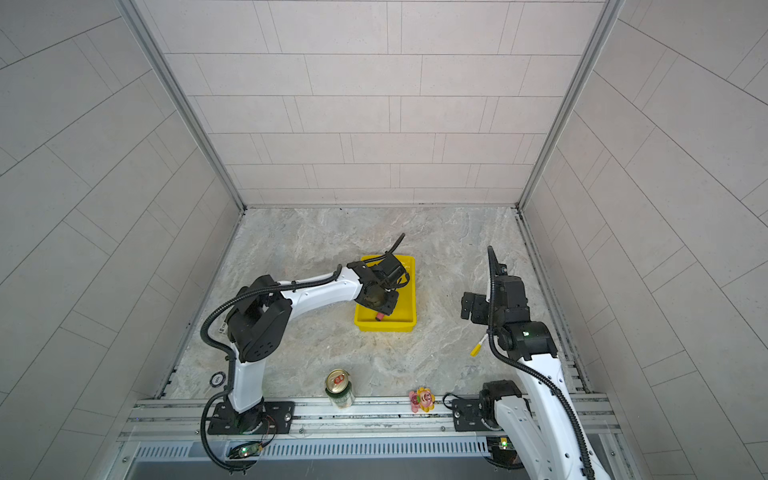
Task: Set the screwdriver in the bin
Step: 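Open the left gripper to drop the screwdriver into the bin, then rise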
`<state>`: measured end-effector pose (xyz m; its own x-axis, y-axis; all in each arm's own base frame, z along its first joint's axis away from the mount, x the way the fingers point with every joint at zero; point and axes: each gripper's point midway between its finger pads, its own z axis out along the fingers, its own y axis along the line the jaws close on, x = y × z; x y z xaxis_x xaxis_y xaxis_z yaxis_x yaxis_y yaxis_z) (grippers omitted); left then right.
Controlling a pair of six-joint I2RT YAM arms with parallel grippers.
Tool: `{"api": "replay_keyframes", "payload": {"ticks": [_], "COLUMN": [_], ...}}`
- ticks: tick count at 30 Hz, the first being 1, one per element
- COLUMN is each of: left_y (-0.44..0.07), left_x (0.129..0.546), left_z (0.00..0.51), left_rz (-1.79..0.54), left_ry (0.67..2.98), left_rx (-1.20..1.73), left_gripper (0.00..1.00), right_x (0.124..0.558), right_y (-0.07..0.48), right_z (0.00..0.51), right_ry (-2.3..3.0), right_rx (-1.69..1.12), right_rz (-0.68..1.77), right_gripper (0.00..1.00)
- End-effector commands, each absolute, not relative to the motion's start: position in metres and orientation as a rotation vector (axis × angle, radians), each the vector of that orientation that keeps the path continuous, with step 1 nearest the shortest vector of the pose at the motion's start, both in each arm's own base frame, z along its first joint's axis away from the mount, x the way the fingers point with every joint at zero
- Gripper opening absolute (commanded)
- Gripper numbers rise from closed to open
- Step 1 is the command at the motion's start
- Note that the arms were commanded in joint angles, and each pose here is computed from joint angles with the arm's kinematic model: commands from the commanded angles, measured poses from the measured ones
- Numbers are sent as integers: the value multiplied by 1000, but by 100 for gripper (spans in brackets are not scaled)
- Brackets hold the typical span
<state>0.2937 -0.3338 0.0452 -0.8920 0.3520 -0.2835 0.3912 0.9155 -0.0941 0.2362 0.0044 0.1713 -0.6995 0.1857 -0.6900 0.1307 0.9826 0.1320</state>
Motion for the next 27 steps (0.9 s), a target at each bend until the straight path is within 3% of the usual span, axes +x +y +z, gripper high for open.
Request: {"api": "replay_keyframes", "payload": {"ticks": [1, 7, 10, 22, 27], "left_y": [-337, -335, -318, -228, -228], "left_x": [298, 304, 314, 318, 322], "left_z": [54, 106, 148, 265, 285], "left_rz": [-211, -221, -155, -27, -98], "left_ry": [2791, 2701, 2608, 2347, 2301], "left_rx": [543, 564, 545, 450, 423], "left_gripper": [55, 72, 100, 100, 100], "right_x": [235, 234, 234, 232, 227], "right_y": [4, 5, 5, 5, 1], "right_z": [169, 169, 169, 169, 174], "right_ry": [2353, 2355, 2356, 2365, 2353], "right_rx": [217, 218, 214, 212, 221], "right_rz": [89, 93, 95, 93, 66], "right_gripper": [99, 99, 99, 99, 99]}}
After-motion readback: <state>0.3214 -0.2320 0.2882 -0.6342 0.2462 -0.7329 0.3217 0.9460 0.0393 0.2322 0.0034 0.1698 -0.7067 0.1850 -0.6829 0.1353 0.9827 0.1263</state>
